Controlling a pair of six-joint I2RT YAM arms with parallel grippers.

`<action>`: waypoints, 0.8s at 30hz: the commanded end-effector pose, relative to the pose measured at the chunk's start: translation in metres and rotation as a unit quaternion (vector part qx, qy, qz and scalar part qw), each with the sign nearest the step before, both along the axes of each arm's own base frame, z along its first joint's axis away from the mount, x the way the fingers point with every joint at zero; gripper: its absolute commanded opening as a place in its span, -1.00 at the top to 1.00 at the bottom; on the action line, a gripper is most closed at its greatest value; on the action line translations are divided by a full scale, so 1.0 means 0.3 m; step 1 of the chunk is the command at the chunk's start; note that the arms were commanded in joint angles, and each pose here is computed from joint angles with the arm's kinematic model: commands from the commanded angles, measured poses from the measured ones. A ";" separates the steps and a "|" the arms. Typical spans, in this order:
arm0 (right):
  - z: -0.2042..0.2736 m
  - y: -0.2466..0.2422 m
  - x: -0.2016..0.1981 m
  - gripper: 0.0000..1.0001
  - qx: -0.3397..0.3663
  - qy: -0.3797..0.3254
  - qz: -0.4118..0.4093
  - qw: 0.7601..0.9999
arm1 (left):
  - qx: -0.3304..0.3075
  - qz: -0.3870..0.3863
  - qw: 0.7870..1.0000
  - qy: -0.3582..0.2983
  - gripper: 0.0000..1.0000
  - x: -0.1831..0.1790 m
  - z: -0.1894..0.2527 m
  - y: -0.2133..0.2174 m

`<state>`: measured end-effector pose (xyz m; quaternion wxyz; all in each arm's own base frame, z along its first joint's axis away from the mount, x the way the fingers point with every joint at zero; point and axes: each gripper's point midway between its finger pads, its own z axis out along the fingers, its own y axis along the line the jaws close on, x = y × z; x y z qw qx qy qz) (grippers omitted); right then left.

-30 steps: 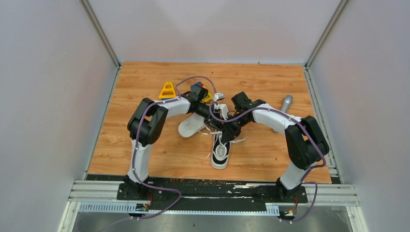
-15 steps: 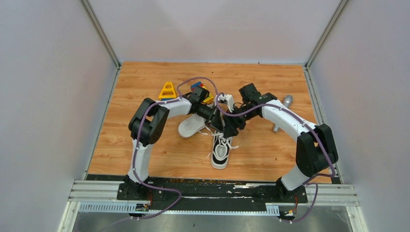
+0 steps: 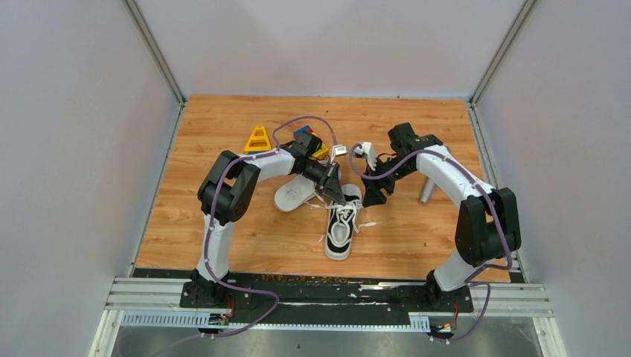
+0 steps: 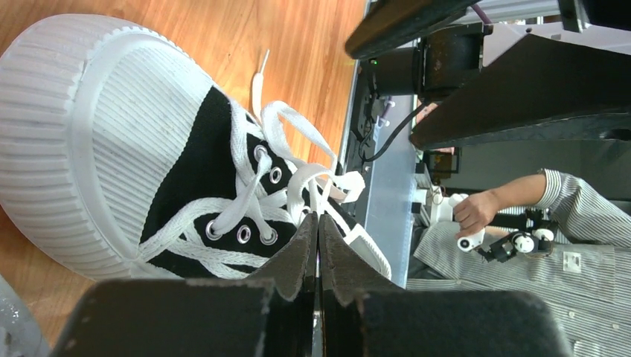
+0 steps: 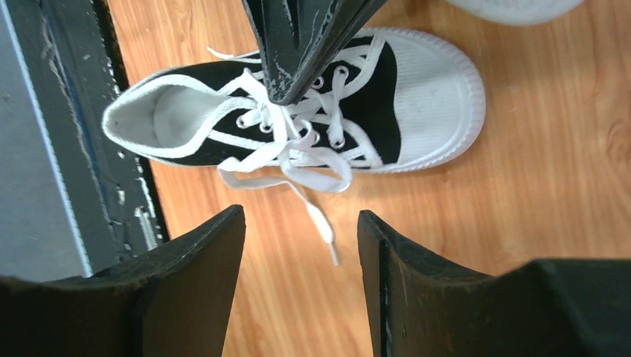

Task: Tie the shoes
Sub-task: Cross the shoelace with the shoelace.

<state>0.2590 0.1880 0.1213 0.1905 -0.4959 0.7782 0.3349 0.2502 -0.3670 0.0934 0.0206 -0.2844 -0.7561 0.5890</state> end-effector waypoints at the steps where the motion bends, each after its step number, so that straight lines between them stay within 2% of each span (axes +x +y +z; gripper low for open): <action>1: 0.014 0.040 0.065 -0.15 0.035 -0.074 0.091 0.992 | -0.037 -0.016 0.999 -0.034 0.86 0.020 0.078 -0.014; 6: -0.039 0.074 0.085 -0.18 0.032 -0.081 0.135 0.987 | -0.046 -0.023 0.998 -0.037 0.90 0.012 0.092 -0.010; 10: -0.060 0.104 0.053 -0.18 0.035 -0.082 0.166 0.982 | -0.045 -0.024 0.998 -0.033 0.92 0.005 0.082 -0.004; 18: -0.073 0.147 -0.019 -0.06 0.080 -0.011 0.147 0.986 | -0.051 -0.021 0.998 -0.026 0.95 0.003 0.077 0.007; 24: -0.086 0.163 -0.024 0.00 0.088 0.004 0.129 0.988 | -0.060 -0.023 0.998 -0.022 0.95 0.004 0.090 0.008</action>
